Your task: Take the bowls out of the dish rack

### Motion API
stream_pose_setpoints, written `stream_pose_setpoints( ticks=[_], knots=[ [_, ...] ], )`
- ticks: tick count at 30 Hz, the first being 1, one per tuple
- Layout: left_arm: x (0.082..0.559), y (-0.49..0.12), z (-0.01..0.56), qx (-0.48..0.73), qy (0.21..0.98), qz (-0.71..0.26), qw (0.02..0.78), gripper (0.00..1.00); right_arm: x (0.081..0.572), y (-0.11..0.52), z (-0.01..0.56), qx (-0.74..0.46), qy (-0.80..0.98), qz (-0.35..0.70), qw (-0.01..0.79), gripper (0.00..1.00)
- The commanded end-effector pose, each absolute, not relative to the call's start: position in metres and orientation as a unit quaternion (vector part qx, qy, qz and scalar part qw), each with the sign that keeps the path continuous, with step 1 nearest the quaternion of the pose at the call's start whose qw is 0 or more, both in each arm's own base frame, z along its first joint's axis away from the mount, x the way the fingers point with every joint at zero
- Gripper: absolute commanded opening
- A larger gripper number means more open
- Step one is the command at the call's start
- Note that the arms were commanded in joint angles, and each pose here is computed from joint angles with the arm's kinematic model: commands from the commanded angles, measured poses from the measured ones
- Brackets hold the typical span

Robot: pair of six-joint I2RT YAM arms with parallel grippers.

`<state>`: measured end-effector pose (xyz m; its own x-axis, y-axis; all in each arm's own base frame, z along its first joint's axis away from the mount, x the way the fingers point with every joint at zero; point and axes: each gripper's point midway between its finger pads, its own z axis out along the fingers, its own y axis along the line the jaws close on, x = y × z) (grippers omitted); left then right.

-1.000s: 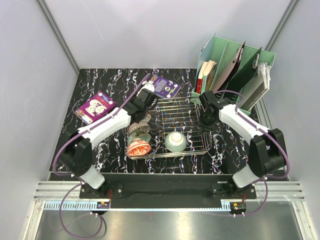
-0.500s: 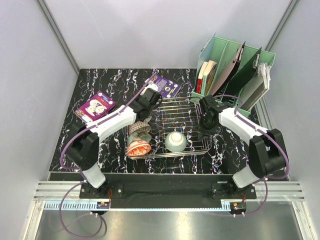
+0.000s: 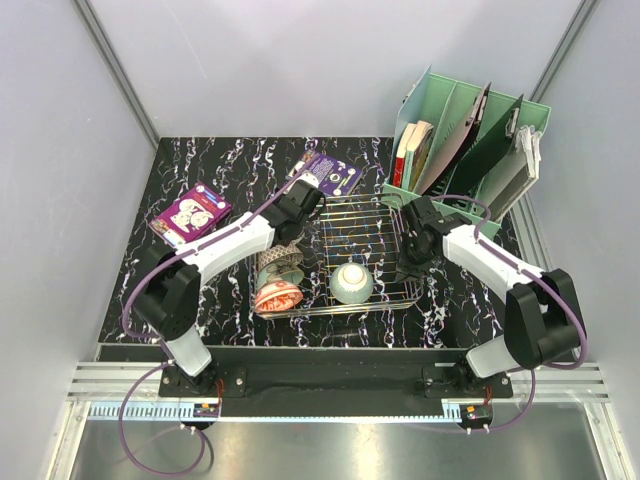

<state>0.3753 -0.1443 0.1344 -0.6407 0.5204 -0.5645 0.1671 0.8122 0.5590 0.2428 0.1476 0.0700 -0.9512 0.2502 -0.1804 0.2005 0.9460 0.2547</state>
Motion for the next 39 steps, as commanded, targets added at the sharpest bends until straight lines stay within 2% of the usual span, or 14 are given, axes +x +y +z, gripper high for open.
stream_pose_setpoints(
  ticks=[1,20,39],
  knots=[
    [0.329,-0.130,0.065,0.201,0.922,0.201,0.263,0.00,0.233,0.139,0.069,0.134,0.980,0.107,0.106,0.00],
    [0.353,-0.145,0.130,0.163,0.871,0.194,0.420,0.00,0.245,0.147,0.071,0.151,0.972,0.129,0.125,0.00],
    [0.349,-0.172,0.190,0.153,0.828,0.166,0.514,0.00,0.256,0.154,0.075,0.139,0.972,0.137,0.127,0.00]
  ],
)
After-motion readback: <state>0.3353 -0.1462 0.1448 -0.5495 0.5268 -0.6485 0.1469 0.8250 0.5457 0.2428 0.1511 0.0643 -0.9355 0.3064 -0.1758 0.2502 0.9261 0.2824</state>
